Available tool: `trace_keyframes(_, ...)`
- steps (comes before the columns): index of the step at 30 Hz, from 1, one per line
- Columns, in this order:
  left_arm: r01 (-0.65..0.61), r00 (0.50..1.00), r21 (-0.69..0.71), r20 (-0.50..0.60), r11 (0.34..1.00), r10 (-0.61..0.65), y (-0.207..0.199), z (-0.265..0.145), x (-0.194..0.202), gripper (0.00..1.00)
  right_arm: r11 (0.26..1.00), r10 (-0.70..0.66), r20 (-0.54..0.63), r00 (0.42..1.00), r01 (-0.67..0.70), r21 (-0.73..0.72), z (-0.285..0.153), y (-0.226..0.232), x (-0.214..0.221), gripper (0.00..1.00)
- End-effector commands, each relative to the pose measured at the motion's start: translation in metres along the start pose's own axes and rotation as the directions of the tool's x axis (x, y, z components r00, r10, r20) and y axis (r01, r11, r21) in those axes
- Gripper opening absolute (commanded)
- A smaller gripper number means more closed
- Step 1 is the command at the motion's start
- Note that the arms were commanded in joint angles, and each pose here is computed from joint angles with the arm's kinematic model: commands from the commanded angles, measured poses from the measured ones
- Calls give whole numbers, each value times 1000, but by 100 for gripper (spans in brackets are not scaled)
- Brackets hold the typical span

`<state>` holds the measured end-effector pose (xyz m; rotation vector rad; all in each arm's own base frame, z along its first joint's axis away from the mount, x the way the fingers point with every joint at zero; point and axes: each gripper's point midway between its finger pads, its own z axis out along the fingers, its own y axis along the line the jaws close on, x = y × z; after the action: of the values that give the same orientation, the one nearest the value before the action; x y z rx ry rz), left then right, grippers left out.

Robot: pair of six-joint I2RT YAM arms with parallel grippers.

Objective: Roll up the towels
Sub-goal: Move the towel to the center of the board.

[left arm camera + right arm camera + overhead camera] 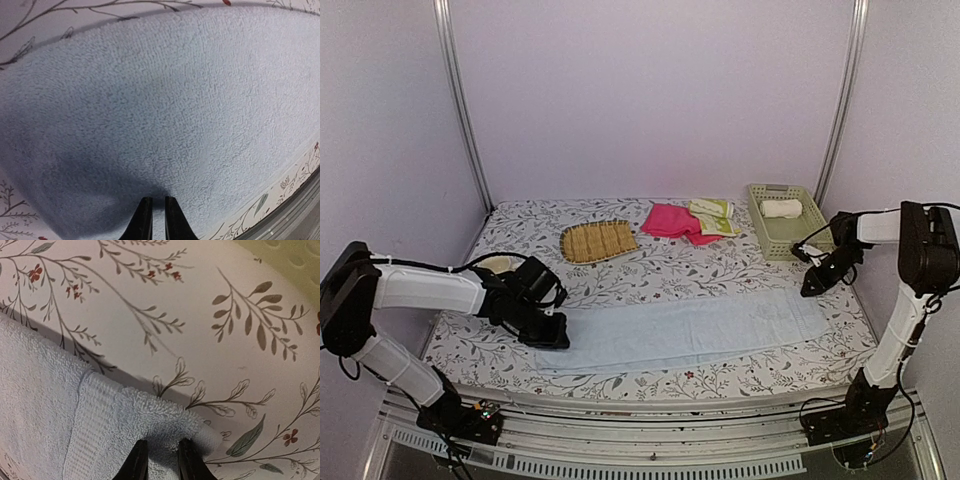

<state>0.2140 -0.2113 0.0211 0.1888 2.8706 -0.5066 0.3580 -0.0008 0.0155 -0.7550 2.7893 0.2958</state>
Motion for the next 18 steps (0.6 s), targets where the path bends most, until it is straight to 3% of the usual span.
trace_keyframes(1, -15, 1000, 29, 20, 999, 14, -13, 6, -2, 12, 995, 24, 14, 1000, -25, 94, 6, -35, -23, 25)
trace_keyframes(8, -106, 988, 89, 126, 990, 94, -47, -7, -28, 20, 996, 54, 114, 992, -61, 57, -22, -26, -48, 30)
trace_keyframes(18, -232, 940, 62, 270, 971, 208, -77, -29, -81, 22, 992, 60, 201, 978, -82, 100, -78, -7, -42, 38)
